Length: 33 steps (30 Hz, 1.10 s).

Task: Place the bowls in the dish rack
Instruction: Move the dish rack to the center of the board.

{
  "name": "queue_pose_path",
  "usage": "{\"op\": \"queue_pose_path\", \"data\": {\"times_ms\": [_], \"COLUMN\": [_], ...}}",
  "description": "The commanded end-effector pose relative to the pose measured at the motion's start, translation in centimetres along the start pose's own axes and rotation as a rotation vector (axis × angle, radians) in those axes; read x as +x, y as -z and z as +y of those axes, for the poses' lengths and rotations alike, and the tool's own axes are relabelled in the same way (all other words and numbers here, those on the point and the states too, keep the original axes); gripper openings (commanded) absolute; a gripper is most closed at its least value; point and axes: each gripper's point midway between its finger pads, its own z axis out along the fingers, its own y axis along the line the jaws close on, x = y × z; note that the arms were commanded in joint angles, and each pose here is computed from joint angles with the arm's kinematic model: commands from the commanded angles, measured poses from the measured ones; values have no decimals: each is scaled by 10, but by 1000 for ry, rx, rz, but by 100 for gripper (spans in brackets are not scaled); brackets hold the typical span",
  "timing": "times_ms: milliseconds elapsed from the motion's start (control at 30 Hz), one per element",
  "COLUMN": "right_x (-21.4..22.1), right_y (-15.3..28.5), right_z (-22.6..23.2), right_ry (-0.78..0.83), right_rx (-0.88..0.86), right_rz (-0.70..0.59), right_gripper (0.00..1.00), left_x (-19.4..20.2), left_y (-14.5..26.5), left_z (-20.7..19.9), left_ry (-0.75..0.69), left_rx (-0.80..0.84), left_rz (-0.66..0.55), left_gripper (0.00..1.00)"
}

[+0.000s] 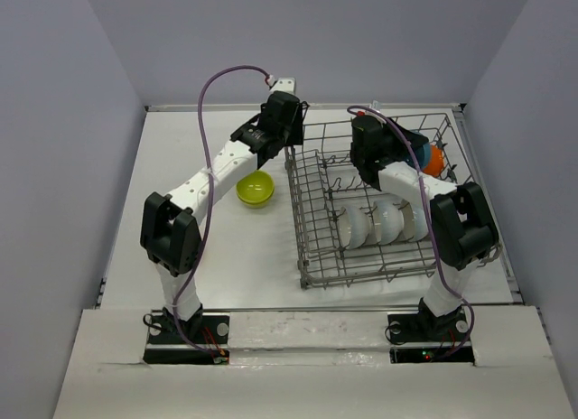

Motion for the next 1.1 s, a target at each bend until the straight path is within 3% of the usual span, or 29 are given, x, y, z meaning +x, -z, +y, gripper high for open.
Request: {"op": "queue_pose_path", "data": {"times_ms": [0,100,200,300,700,867,1067], "right_x": [12,13,13,13,15,11,8], "right_y": [-4,-4,-4,-5,-5,-5,-5], "right_z": [-11,-9,-6,-3,3,-2,-1], "right_ry": [-30,-27,-17,-7,16,-1,-8], "right_rx": [20,20,19,17,17,18,17], "right_rz": [40,40,41,42,47,46,43], "right_gripper": [1,1,1,1,1,1,1], "left_x": [-26,-24,-18,-22,-30,-17,-28], "left_y": [9,10,12,21,47,28,-1], "left_z": [-8,-4,1,3,-3,-7,16], "left_ry": [30,26,25,37,76,101,272], "left_rx": [26,12,3,8,79,101,62], "left_rz": [-59,-60,-59,-80,-103,-41,-19], "left_gripper": [60,49,20,1,1,0,0]}}
